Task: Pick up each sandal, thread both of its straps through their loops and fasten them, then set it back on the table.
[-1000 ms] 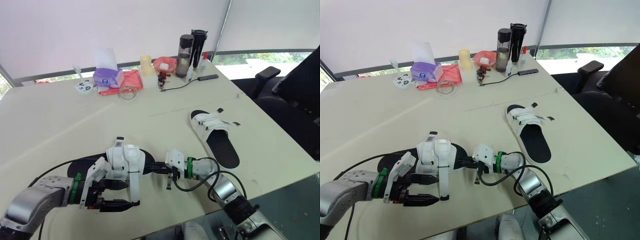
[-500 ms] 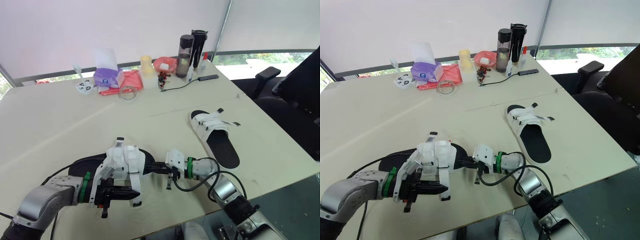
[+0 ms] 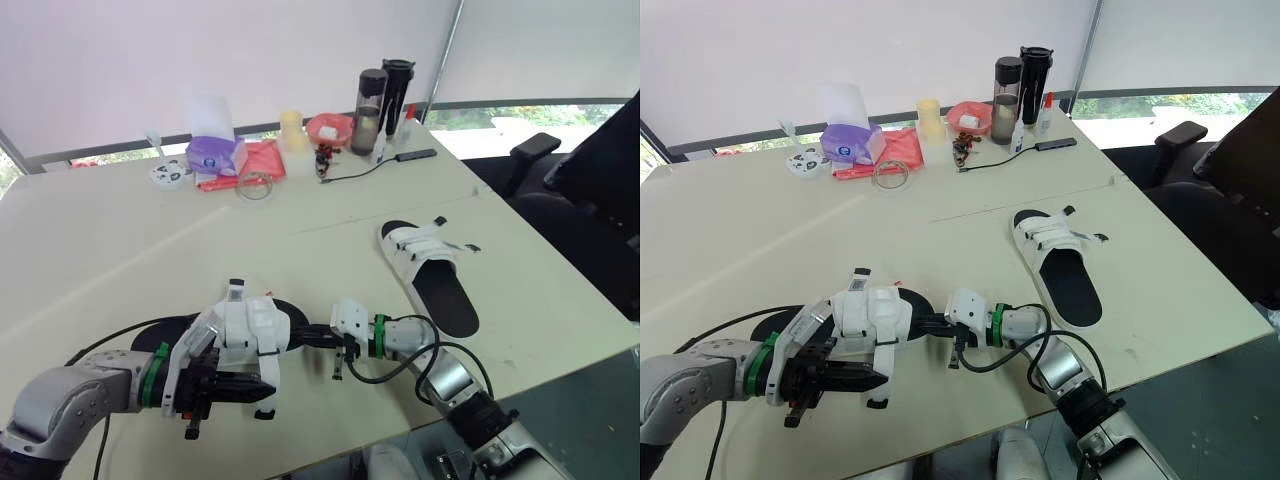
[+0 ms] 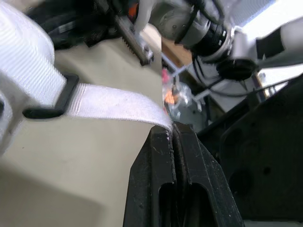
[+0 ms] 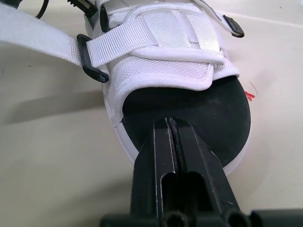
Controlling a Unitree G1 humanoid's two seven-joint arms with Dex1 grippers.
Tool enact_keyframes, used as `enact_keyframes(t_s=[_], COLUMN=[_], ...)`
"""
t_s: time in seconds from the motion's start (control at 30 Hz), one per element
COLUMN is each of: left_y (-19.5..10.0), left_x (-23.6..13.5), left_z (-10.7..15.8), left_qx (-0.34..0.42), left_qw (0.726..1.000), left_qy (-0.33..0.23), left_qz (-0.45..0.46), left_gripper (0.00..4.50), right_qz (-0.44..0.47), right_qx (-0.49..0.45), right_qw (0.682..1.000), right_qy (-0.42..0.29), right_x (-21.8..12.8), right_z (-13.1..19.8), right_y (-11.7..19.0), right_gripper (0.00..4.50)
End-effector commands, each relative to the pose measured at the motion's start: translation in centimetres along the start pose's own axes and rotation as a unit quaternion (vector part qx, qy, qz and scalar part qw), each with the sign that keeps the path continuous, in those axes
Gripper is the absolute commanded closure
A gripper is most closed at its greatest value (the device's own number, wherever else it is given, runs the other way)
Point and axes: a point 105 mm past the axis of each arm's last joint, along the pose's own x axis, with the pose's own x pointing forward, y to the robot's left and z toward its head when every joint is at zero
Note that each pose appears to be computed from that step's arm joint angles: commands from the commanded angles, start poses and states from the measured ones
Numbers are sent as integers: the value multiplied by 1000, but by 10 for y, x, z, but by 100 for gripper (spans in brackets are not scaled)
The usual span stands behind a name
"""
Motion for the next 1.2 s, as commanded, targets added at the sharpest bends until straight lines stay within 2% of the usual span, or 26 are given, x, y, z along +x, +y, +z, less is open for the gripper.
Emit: enact_keyframes(t_s=[0.03,0.17,0.23,0.3,0.53,0.67,0.77,0.97,1.0,1.07,1.2], left_y=[-1,12,31,41,61,67,67,66,64,58,53], left_x=[2,6,6,6,11,9,9,13,14,17,17], left_z=[44,74,90,98,90,96,100,100,99,97,98], left_qx=[10,-9,-26,-30,-6,-15,-23,3,28,92,153], left_qw=[995,983,971,964,964,958,957,961,964,966,964], left_qy=[-102,-181,-228,-246,-207,-222,-233,-212,-196,-161,-130], left_qz=[-12,14,63,92,168,179,169,177,178,178,173], left_gripper=[446,446,446,446,446,446,371,73,32,32,32], right_qz=[-11,-13,-15,-16,-20,-22,-22,-22,-23,-25,-26], right_qx=[83,83,84,84,86,86,85,85,85,86,86], right_qw=[986,986,986,986,986,986,986,986,986,986,986], right_qy=[142,142,143,143,143,142,142,142,142,142,143], right_x=[-17,-17,-17,-17,-18,-18,-17,-17,-17,-18,-18], right_z=[-78,-78,-77,-77,-78,-78,-78,-78,-78,-78,-78], right_y=[15,15,14,14,14,13,13,13,13,12,12], right_gripper=[450,450,450,450,450,450,450,450,450,450,450])
